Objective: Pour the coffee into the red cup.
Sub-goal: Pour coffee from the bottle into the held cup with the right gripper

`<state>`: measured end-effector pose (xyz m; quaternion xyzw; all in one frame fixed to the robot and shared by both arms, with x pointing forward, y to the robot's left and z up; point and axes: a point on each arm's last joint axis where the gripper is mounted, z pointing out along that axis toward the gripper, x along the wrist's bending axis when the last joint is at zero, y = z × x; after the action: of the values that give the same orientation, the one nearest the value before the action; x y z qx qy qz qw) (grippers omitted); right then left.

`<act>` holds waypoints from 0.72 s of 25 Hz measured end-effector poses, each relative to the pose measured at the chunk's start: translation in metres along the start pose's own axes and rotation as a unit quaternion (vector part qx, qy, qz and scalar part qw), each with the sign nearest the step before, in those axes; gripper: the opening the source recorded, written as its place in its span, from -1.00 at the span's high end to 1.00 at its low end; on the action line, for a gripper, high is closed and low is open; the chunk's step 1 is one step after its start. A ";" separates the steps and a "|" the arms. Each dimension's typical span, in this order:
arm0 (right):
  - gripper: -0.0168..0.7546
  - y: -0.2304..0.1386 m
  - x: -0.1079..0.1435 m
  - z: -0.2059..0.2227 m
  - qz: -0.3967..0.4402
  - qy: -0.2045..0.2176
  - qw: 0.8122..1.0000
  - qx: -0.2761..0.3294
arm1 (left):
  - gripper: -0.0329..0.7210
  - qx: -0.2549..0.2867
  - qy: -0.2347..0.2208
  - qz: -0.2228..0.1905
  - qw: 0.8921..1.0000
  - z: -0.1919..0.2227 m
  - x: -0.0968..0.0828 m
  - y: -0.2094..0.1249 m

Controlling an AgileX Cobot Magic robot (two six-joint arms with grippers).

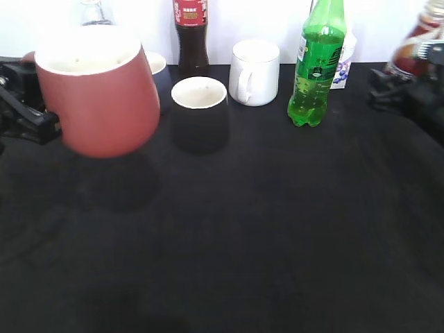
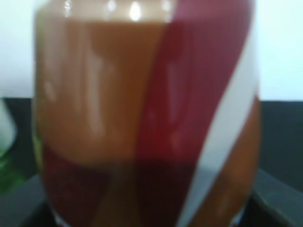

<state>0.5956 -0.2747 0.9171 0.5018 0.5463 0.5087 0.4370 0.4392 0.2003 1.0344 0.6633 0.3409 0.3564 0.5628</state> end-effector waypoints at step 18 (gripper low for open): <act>-0.43 0.071 0.094 -0.113 -0.050 0.243 0.968 -0.024 | 0.73 0.002 -0.024 0.029 0.999 0.000 -0.004 0.000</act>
<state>0.4802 -0.1963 1.0025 0.3249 0.6479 0.6060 0.3277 0.4370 0.1966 1.0338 0.6820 0.3088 0.3563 0.5591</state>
